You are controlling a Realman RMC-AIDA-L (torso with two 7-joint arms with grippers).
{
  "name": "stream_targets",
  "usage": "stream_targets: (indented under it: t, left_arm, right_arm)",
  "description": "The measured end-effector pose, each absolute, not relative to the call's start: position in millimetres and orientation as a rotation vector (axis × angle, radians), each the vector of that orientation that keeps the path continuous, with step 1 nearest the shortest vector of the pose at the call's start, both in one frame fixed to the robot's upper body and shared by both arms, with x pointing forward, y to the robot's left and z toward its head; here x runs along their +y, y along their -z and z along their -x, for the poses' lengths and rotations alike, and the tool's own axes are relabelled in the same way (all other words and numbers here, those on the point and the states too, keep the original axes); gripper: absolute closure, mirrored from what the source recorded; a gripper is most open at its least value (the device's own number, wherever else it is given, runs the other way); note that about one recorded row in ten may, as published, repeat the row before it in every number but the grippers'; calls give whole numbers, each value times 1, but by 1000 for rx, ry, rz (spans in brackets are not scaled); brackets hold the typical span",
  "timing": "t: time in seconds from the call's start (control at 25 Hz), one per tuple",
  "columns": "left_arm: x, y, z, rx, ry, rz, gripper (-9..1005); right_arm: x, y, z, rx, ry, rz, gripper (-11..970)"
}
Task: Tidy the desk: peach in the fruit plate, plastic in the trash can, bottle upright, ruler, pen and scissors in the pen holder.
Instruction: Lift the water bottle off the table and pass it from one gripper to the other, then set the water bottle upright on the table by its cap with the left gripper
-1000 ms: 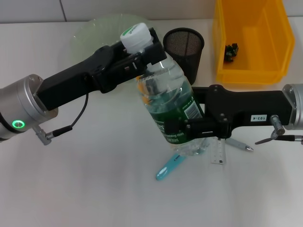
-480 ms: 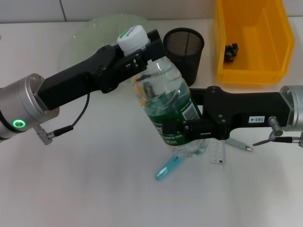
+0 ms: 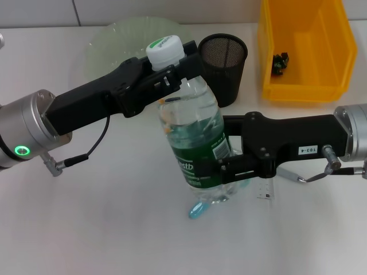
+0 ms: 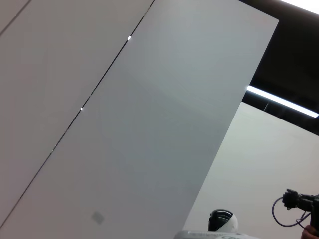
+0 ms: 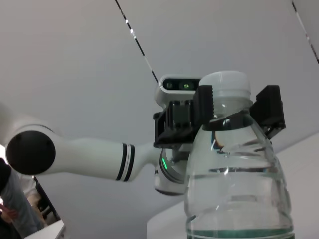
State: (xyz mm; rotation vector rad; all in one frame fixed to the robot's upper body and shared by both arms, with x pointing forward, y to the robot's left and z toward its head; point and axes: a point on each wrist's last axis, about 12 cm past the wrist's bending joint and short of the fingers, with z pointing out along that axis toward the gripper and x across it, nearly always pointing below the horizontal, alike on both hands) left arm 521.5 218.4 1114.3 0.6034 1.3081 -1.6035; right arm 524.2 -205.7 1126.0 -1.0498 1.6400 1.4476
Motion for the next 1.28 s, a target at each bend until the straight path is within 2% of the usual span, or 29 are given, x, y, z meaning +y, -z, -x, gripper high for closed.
stream_targets:
  t: [0.2, 0.52, 0.8, 1.28]
  left_arm:
    - [219, -1115, -522, 1324, 1591, -647, 569]
    - [238, -1121, -524, 1338, 1484, -723, 568]
    - [269, -1120, -533, 1357, 1183, -767, 567]
    - [302, -1095, -532, 1447, 814, -719, 565]
  right_arm:
    - [-208, -1132, -526, 1665, -1432, 1060, 121]
    - [-236, -1131, -520, 1690, -1384, 936, 121]
    - [-267, -1121, -509, 1702, -1319, 794, 121]
    - [-270, -1098, -500, 1748, -1313, 769, 121]
